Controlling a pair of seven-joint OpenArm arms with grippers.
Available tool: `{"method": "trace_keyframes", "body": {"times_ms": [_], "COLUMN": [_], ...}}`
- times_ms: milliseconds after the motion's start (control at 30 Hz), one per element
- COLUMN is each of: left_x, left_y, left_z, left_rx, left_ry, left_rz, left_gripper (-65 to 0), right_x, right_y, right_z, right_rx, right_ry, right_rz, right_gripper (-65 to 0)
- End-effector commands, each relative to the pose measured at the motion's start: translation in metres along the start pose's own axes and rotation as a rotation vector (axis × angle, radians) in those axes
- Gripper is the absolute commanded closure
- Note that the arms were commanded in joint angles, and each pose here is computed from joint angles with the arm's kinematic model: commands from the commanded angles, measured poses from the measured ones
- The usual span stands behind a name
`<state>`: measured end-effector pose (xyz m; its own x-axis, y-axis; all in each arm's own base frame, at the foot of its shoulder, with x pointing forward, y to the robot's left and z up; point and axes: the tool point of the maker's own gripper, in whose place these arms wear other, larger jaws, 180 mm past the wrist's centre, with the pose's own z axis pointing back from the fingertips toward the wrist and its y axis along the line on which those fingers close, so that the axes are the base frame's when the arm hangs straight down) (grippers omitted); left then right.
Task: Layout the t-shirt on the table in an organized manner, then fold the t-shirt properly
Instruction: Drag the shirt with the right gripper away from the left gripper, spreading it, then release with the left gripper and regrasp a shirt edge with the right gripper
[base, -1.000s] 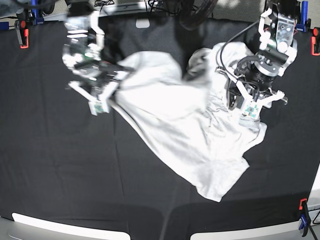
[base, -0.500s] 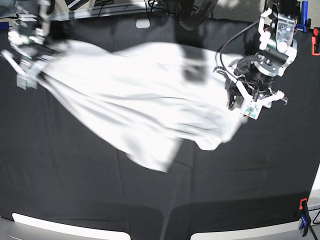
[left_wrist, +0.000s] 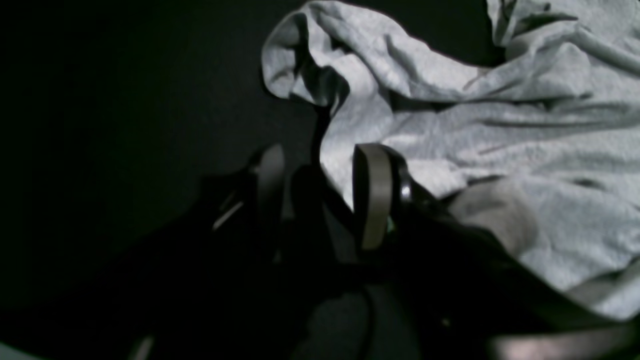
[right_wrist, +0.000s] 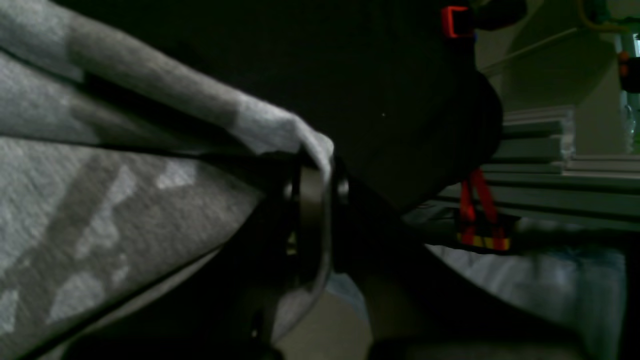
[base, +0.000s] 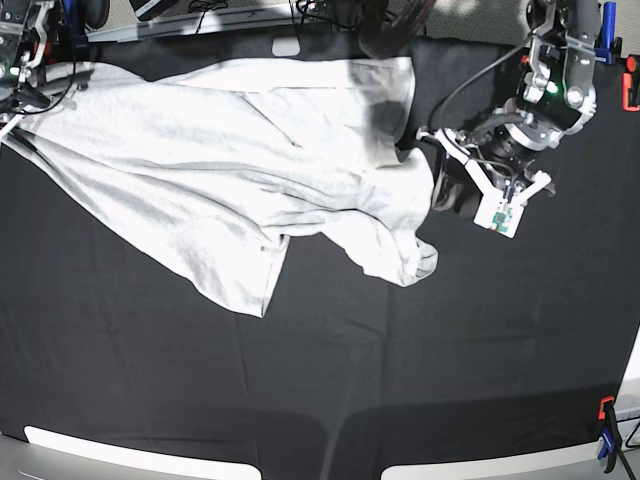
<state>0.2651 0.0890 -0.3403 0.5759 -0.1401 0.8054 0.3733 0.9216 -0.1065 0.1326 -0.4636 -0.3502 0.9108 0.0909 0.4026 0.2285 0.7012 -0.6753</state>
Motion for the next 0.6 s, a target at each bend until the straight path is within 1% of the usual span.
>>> {"method": "trace_keyframes", "body": {"times_ms": [0, 133, 200, 233, 300, 333, 367, 400, 433, 567], "left_x": [0.013, 0.019, 0.017, 0.015, 0.005, 0.002, -0.002, -0.005, -0.006, -0.013], "left_y": [-0.003, -0.008, -0.004, -0.002, 0.001, 0.0, -0.002, -0.004, -0.007, -0.022], "left_z": [0.002, -0.001, -0.008, -0.012, -0.021, -0.025, -0.029, -0.032, -0.035, -0.043], "left_rx": [-0.019, -0.06, -0.06, -0.056, -0.058, -0.073, -0.089, -0.1, -0.117, -0.173], "left_ry": [-0.045, -0.074, -0.064, -0.054, -0.006, 0.018, 0.039, 0.054, 0.059, 0.073], "left_rz": [0.007, 0.062, 0.079, 0.09, 0.121, 0.147, 0.173, 0.193, 0.218, 0.3], "left_gripper": [-21.6, -21.6, -21.6, -21.6, -21.6, -21.6, -21.6, -21.6, -21.6, -21.6], "right_x": [0.011, 0.011, 0.011, 0.011, 0.011, 0.011, 0.011, 0.011, 0.01, 0.01], "right_y": [-0.018, -0.018, -0.019, -0.019, -0.019, -0.019, -0.019, -0.019, -0.019, -0.019], "right_z": [0.002, 0.002, 0.002, 0.002, 0.002, 0.002, 0.002, 0.002, 0.002, 0.002], "right_rx": [-0.053, -0.057, -0.059, -0.059, -0.059, -0.059, -0.059, -0.059, -0.059, -0.059], "right_ry": [-0.033, -0.034, -0.034, -0.034, -0.033, -0.033, -0.031, -0.031, -0.028, -0.028], "right_rz": [0.006, 0.0, -0.001, -0.001, -0.001, -0.001, -0.001, -0.001, -0.001, -0.002], "right_gripper": [0.0, 0.0, 0.0, -1.1, -15.8, -22.8, -28.4, -31.9, -33.0, -33.0]}}
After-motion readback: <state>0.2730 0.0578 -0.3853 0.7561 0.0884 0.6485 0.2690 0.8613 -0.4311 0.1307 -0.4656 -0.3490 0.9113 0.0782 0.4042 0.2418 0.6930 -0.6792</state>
